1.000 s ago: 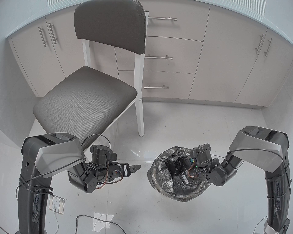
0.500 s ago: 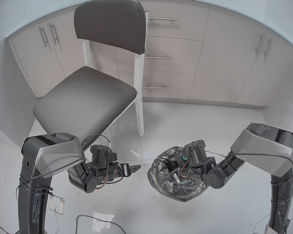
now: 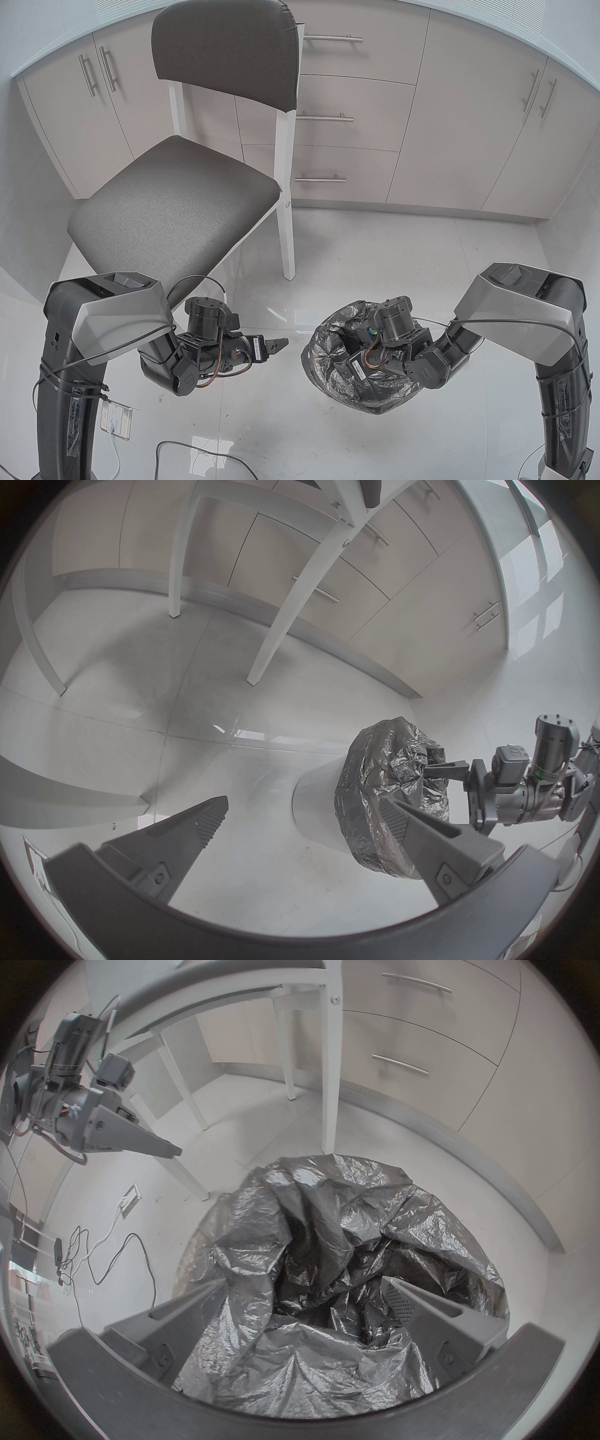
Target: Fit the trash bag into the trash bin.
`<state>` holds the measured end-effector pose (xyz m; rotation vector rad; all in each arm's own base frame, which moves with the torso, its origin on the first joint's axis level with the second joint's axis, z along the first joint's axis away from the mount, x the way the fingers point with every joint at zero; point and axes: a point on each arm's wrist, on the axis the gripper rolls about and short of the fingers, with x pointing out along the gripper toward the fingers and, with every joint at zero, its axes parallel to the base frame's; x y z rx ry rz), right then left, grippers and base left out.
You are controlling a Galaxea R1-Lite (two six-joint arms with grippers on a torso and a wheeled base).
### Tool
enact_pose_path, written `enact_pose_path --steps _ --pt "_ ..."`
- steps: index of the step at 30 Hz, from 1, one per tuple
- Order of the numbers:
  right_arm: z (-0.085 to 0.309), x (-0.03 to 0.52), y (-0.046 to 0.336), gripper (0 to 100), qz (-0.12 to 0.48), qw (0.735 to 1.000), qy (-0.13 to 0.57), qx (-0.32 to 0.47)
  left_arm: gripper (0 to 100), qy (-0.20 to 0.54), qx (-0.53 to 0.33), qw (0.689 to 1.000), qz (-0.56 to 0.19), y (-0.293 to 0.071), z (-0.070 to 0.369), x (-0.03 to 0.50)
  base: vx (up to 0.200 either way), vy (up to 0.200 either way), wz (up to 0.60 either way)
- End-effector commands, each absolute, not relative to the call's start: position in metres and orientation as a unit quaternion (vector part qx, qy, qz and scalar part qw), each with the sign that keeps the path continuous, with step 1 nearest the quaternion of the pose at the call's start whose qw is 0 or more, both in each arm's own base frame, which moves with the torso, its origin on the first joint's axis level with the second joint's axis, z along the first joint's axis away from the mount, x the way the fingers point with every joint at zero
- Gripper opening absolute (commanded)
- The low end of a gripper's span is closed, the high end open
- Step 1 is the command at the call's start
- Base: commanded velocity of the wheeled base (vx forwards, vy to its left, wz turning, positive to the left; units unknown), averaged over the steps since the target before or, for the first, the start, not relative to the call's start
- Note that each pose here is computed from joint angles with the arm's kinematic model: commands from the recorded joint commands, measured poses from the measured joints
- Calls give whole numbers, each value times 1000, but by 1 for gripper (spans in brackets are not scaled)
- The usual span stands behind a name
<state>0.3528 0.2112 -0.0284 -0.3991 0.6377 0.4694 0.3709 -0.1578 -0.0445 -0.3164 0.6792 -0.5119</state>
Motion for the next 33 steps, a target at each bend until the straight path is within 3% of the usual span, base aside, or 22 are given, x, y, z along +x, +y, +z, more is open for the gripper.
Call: enact_pose_path --steps 1,18,26,33 --pt "-46 362 211 100 222 901 318 -195 100 329 -153 899 -247 -158 -45 371 0 0 0" --pt "-57 377 207 100 212 905 318 -187 100 329 -152 899 -247 -158 -45 370 0 0 0" --pt "22 339 214 100 202 926 283 -146 100 336 -150 896 -249 -159 -44 365 0 0 0" --pt "93 288 187 100 134 936 310 -98 100 316 -147 903 -253 -158 -24 333 0 0 0"
